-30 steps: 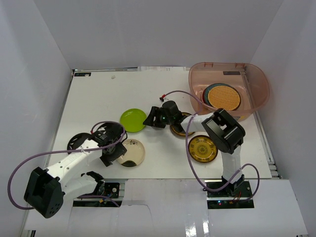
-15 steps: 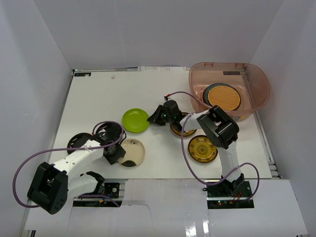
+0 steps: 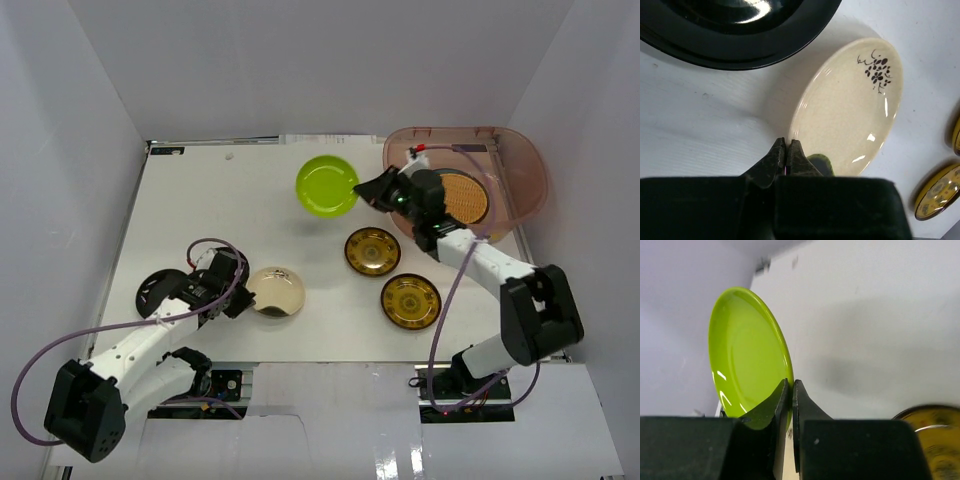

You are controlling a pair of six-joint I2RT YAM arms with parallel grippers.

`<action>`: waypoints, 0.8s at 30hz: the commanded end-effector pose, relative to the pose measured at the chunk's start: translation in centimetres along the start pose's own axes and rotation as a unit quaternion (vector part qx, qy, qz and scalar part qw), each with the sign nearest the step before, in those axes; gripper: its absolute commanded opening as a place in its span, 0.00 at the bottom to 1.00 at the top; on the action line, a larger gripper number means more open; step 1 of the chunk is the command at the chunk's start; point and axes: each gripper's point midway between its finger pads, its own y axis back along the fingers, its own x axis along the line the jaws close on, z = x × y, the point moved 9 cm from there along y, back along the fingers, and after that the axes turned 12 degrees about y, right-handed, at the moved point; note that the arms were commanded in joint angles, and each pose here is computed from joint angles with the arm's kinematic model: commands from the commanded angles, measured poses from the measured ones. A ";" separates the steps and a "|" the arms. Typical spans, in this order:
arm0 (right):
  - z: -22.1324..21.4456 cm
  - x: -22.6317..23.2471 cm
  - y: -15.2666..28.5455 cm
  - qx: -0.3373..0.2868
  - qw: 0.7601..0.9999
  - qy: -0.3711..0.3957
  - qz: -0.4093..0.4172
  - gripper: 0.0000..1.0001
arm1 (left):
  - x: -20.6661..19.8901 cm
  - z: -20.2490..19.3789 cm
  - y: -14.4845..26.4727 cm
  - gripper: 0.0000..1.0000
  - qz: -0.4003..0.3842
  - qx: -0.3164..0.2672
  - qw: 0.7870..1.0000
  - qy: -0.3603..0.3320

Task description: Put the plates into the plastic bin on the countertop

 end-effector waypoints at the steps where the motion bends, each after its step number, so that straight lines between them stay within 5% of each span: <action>1: 7.5 -2.0 4.2 -0.091 0.994 0.045 -0.043 0.08 | 2.0 0.1 0.2 0.00 0.011 -0.010 0.999 -0.045; 10: 13.2 -16.5 14.2 -0.144 0.929 0.034 -0.340 0.08 | -2.8 1.4 5.6 0.00 -0.196 -0.022 0.974 -0.110; 18: 12.7 -22.4 14.2 -0.079 0.896 0.021 -0.437 0.11 | -7.2 1.5 8.5 0.00 -0.341 0.001 0.926 -0.162; 24: 12.7 -22.7 13.6 -0.043 0.908 0.017 -0.416 0.50 | -10.5 1.7 9.4 0.00 -0.399 0.016 0.898 -0.186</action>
